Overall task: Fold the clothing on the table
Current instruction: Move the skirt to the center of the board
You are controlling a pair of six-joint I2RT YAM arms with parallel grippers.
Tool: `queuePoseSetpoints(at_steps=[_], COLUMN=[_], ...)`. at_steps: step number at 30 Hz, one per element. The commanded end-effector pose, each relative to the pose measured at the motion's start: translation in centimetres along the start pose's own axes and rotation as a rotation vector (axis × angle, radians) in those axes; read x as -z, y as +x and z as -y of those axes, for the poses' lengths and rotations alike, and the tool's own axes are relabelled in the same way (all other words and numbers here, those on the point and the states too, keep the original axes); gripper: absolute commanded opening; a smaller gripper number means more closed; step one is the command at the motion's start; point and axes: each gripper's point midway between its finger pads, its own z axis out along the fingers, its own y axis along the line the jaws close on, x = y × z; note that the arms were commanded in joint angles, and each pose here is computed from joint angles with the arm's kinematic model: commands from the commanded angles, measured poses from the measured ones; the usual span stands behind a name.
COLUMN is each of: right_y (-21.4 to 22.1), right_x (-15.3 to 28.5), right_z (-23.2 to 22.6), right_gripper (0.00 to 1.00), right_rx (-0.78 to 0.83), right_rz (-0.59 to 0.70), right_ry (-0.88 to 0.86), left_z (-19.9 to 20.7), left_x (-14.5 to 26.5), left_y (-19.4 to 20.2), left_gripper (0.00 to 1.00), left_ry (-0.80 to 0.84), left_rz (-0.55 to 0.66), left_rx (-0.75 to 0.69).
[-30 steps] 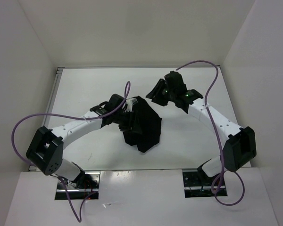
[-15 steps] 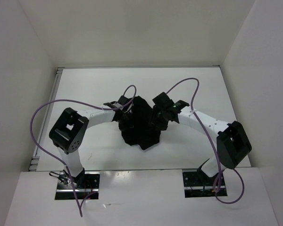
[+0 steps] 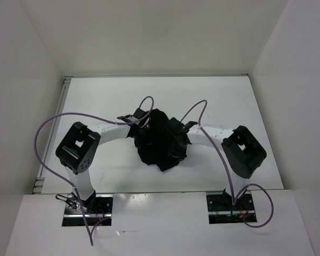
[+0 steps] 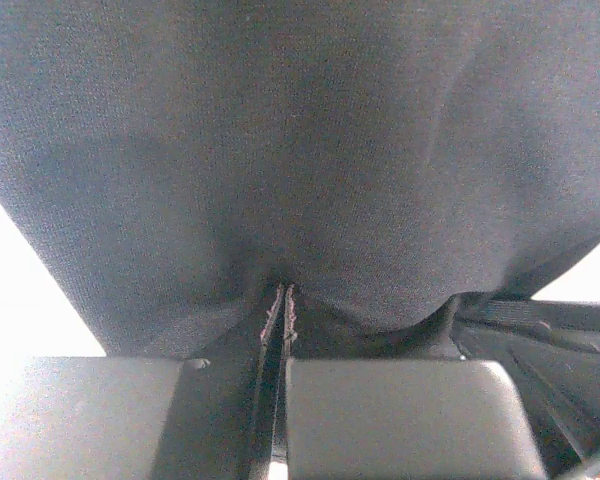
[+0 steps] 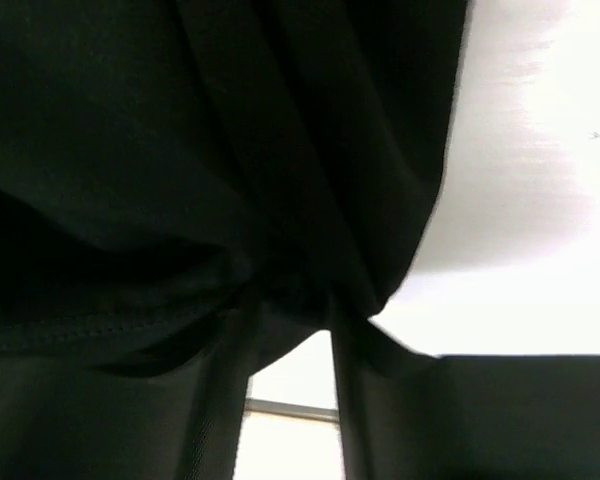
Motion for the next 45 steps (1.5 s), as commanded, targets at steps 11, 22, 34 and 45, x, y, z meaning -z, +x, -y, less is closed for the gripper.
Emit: queuePoseSetpoints(at_steps=[11, 22, 34, 45], right_y=[-4.0, -7.4, -13.5, -11.8], right_x=[10.0, 21.8, 35.0, 23.9], right_z=[-4.0, -4.9, 0.1, -15.1], right_gripper=[0.00, 0.00, 0.00, 0.00], right_rx=[0.023, -0.023, -0.194, 0.136], right_rz=[0.241, 0.467, 0.849, 0.486], right_ry=[-0.174, -0.256, -0.200, -0.489], left_z=[3.2, 2.3, 0.8, -0.2], left_x=[8.4, 15.9, 13.1, 14.4], left_y=[-3.3, -4.0, -2.9, -2.7], left_gripper=[0.57, 0.85, 0.85, 0.85], left_ry=[0.083, 0.153, 0.123, 0.100], left_rz=[0.248, 0.434, 0.339, 0.366], left_rx=[0.007, 0.064, 0.071, 0.080])
